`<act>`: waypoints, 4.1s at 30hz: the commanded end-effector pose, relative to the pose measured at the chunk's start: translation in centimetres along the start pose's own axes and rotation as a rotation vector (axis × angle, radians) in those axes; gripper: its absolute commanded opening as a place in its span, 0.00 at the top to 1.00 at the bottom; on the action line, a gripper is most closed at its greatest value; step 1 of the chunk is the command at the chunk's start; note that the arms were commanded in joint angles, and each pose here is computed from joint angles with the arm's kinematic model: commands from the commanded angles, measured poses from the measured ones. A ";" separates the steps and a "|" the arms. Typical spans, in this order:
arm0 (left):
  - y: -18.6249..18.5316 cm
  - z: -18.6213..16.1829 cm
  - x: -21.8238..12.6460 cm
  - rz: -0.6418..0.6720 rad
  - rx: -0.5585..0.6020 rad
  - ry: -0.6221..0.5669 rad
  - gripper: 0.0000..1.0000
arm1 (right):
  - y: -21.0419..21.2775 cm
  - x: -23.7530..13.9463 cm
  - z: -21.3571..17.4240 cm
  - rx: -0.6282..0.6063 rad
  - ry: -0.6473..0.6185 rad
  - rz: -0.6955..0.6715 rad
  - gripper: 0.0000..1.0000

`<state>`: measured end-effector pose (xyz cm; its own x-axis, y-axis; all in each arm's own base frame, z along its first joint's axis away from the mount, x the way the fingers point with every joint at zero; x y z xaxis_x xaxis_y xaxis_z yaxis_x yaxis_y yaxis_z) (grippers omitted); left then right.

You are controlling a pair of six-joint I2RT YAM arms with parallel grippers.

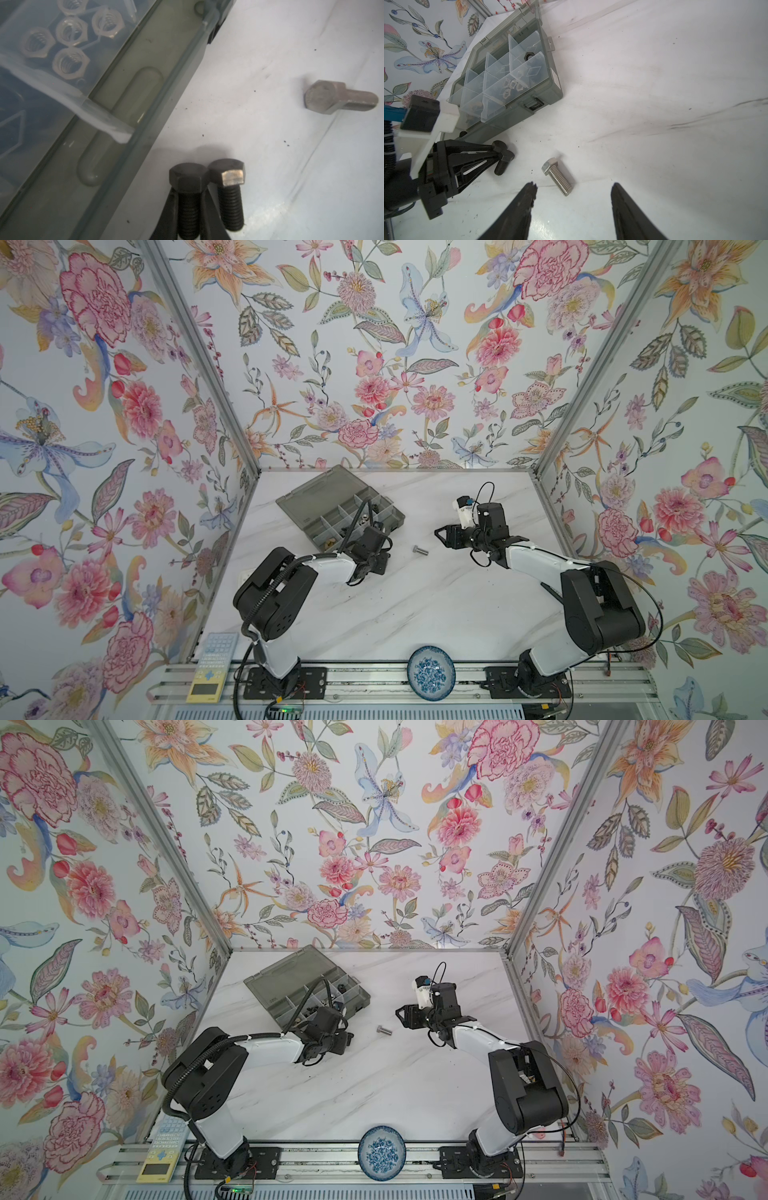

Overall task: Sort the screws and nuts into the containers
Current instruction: 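Lift the black bolt and carry it over the box compartment, then lower the bolt beside the first bolt and open the left gripper, then move the left gripper back over the last black bolt and lower it, then close the left gripper on the black hex bolt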

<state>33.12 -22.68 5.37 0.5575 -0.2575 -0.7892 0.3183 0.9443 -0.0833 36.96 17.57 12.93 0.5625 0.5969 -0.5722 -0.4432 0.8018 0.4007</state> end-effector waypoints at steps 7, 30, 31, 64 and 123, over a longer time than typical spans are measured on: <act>0.8 4.6 -7.2 0.033 0.045 -0.144 1.00 | -0.3 -0.1 -0.5 0.012 0.013 0.003 0.39; 8.6 2.1 -7.5 0.162 0.072 -0.132 1.00 | -0.2 -0.3 -0.5 0.018 0.012 0.004 0.38; 8.7 1.9 -7.3 0.165 0.072 -0.123 1.00 | -0.2 -0.4 -0.5 0.017 0.012 0.004 0.38; 6.2 3.4 -8.7 0.073 -0.007 -0.211 0.49 | -0.1 -0.5 -0.6 0.018 0.018 0.003 0.35; -3.0 -0.4 0.4 0.019 0.047 -0.042 1.00 | -1.1 -0.9 -1.0 0.041 0.013 -0.004 0.34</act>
<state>32.14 -25.38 4.34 0.5942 -0.2609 -0.7608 0.3318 0.9412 -0.0636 36.66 16.36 11.94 0.5536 0.5879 -0.5898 -0.4142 0.8088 0.4175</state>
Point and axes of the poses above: each gripper's point midway between its finger pads, its own x axis out along the fingers, its own y axis along the line the jaws close on, z = x × y, the point moved 3 cm from there along -x, back along the fingers, and after that the axes turned 1 degree about -x, right-handed, at the moved point
